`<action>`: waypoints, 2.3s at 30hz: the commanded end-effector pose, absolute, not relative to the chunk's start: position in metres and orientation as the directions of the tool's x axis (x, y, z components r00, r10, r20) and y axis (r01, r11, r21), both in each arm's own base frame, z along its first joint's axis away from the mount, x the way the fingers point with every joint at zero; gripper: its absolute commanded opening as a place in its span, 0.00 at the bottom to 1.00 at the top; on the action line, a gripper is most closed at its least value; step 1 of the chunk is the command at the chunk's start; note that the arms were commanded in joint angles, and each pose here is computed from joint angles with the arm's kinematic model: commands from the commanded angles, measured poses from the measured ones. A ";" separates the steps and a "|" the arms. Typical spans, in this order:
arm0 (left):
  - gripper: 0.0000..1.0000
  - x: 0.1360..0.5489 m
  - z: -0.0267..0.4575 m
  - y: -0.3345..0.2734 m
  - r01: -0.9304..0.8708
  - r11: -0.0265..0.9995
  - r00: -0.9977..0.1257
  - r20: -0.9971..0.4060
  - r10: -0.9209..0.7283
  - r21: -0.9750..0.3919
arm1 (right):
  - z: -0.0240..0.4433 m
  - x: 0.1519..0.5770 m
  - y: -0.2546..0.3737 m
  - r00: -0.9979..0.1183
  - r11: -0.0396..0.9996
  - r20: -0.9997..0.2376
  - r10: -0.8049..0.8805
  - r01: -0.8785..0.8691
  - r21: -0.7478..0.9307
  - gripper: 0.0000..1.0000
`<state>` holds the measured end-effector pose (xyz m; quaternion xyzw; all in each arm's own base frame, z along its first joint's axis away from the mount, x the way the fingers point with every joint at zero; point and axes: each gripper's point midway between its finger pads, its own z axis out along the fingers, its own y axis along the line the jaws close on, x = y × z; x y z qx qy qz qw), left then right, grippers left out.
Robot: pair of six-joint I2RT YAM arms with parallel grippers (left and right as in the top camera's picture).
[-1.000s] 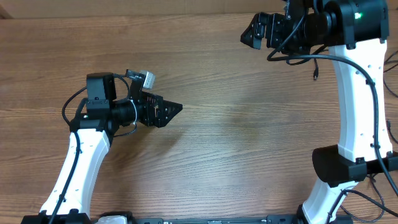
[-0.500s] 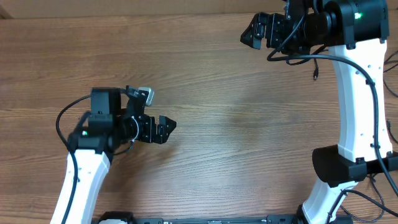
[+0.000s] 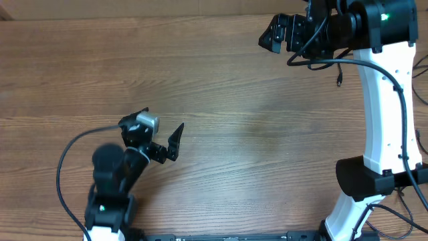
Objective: Untangle cables
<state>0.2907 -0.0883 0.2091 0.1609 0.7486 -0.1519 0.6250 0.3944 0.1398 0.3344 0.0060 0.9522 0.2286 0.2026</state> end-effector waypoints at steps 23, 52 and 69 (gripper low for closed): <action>1.00 0.253 0.186 -0.038 0.227 0.972 0.049 -0.997 0.055 0.065 | 0.339 0.394 0.139 -0.910 0.895 -0.400 0.106 -0.088 0.437 1.00; 1.00 0.245 0.159 -0.023 0.141 0.990 -0.065 -0.998 -0.009 -0.018 | 0.339 0.394 0.139 -0.911 0.895 -0.400 0.106 -0.088 0.437 1.00; 1.00 0.246 0.156 0.002 -0.014 0.998 -0.075 -0.995 -0.059 -0.058 | 0.339 0.394 0.139 -0.910 0.895 -0.400 0.106 -0.088 0.437 1.00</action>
